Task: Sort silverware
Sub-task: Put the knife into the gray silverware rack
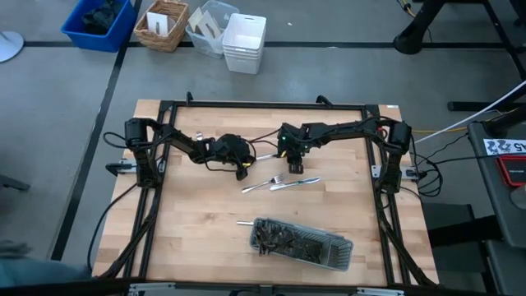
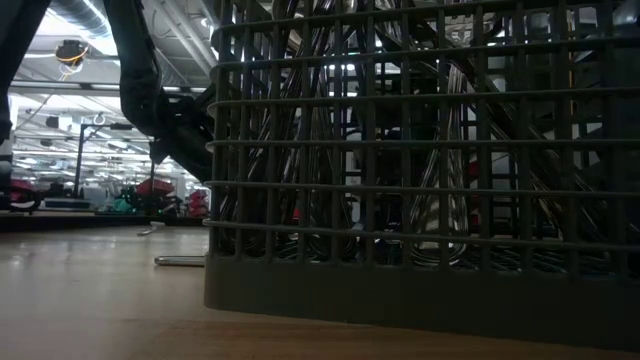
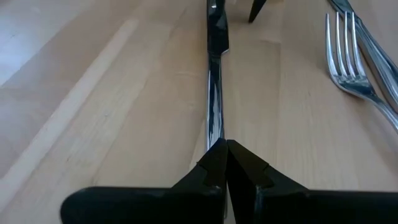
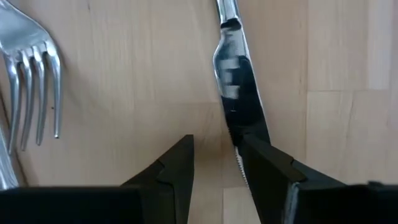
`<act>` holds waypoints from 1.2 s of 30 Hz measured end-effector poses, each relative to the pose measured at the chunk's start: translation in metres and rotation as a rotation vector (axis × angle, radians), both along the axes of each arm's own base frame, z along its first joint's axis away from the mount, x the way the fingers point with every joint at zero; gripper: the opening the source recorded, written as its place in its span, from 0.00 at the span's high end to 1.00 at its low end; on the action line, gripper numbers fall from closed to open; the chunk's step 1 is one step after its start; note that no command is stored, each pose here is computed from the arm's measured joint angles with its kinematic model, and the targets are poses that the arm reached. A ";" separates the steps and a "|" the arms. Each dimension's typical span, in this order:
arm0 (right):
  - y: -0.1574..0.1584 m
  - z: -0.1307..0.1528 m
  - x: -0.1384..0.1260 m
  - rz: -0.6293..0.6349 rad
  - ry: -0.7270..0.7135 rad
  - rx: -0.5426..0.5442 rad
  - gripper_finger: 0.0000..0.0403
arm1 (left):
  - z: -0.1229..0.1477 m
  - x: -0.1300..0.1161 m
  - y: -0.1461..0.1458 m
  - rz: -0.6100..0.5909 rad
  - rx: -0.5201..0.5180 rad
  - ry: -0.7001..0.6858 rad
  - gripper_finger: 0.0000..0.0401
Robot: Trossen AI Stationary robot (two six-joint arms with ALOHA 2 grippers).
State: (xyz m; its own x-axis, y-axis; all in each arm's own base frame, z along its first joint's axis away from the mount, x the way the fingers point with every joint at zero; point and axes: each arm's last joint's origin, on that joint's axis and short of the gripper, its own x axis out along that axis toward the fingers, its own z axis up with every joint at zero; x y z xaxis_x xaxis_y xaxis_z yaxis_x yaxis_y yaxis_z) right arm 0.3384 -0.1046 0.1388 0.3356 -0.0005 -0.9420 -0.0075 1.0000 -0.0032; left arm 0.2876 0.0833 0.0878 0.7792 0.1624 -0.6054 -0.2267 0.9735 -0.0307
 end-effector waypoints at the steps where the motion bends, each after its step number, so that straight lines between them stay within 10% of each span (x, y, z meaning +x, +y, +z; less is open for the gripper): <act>1: 0.000 0.000 0.000 0.001 -0.001 0.002 0.66 | 0.000 0.000 0.000 0.000 -0.002 0.004 1.00; 17: 0.001 0.000 0.002 0.015 -0.029 0.031 0.66 | 0.007 0.005 0.001 -0.094 0.157 -0.067 0.99; 28: -0.001 0.002 0.009 0.021 -0.102 0.019 0.66 | 0.008 0.005 0.001 -0.092 0.144 -0.076 0.68; 36: -0.001 0.002 0.009 0.021 -0.106 0.017 0.66 | 0.005 0.004 0.001 -0.093 0.131 -0.046 0.65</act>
